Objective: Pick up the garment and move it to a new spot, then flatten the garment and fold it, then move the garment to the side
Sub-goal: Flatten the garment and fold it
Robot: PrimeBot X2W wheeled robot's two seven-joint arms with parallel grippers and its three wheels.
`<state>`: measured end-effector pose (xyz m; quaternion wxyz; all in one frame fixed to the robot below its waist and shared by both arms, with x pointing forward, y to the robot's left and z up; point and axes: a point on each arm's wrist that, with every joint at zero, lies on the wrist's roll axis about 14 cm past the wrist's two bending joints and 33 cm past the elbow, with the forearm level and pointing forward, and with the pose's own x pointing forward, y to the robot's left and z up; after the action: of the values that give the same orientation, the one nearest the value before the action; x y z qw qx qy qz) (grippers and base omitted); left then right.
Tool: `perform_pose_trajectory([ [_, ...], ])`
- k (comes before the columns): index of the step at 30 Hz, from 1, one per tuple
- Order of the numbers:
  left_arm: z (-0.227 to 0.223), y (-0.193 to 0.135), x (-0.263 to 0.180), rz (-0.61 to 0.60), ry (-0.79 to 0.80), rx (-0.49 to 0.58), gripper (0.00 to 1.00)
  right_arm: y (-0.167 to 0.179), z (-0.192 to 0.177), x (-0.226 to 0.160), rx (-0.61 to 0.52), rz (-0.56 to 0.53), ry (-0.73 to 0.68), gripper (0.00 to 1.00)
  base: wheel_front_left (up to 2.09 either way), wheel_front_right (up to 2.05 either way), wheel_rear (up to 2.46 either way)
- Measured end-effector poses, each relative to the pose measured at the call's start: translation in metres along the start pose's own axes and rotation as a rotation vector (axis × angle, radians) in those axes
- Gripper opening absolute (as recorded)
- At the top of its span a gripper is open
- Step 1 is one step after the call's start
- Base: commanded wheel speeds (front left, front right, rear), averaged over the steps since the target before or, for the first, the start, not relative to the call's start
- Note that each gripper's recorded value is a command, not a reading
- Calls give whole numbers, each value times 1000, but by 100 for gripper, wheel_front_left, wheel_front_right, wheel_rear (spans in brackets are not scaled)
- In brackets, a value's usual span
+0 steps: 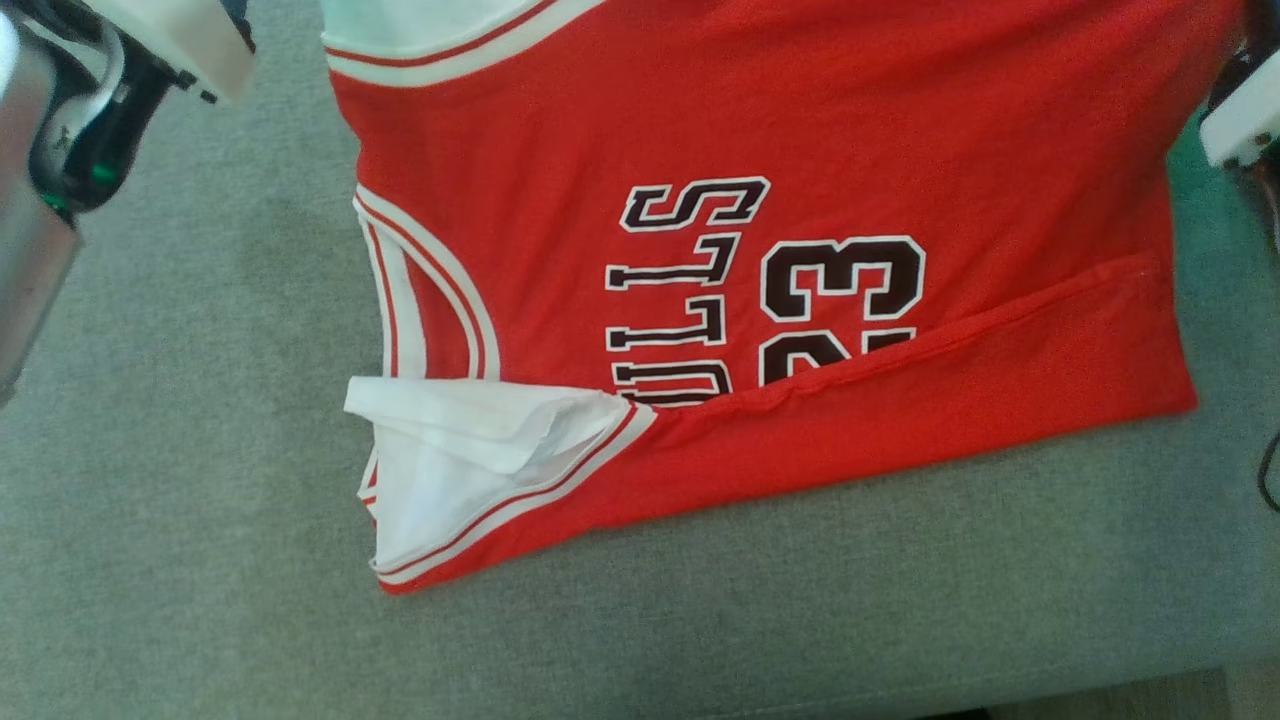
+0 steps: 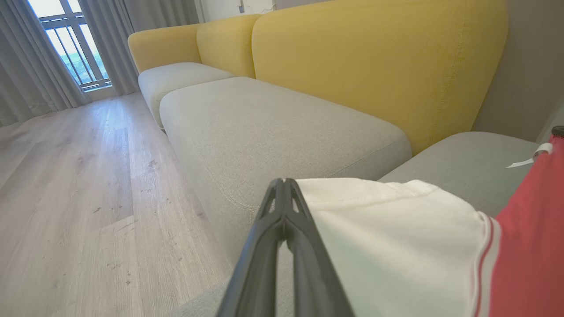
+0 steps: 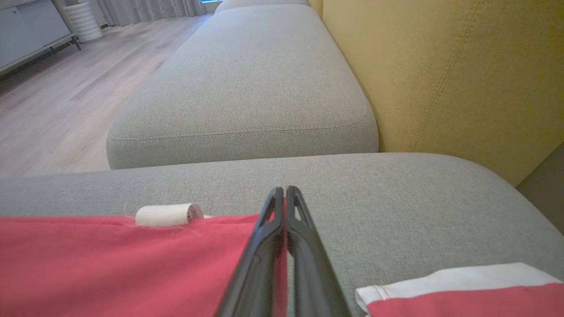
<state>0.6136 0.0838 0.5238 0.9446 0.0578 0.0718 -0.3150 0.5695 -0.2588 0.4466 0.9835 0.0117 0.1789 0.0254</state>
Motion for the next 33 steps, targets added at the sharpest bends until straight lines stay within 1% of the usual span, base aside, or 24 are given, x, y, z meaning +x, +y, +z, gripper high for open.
perform_pose_trajectory([
  [3,6,-8,-7,-19,-30,-20,0,1,-9,-7,-5,10,17,0,0,0,0],
  [7,-2,-21,-25,-30,-32,-57,0,1,-22,-19,2,18,35,0,0,0,0],
  [16,-14,-45,-73,-9,-36,-130,0,6,-23,-38,21,39,12,0,0,0,0],
  [25,-46,-78,-130,38,22,-238,0,2,-49,-67,43,31,59,0,0,0,0],
  [30,-55,-94,-155,63,41,-307,0,2,-70,-86,61,23,116,0,0,0,0],
  [33,-60,-109,-166,46,62,-352,0,4,-85,-96,76,19,153,0,0,0,0],
])
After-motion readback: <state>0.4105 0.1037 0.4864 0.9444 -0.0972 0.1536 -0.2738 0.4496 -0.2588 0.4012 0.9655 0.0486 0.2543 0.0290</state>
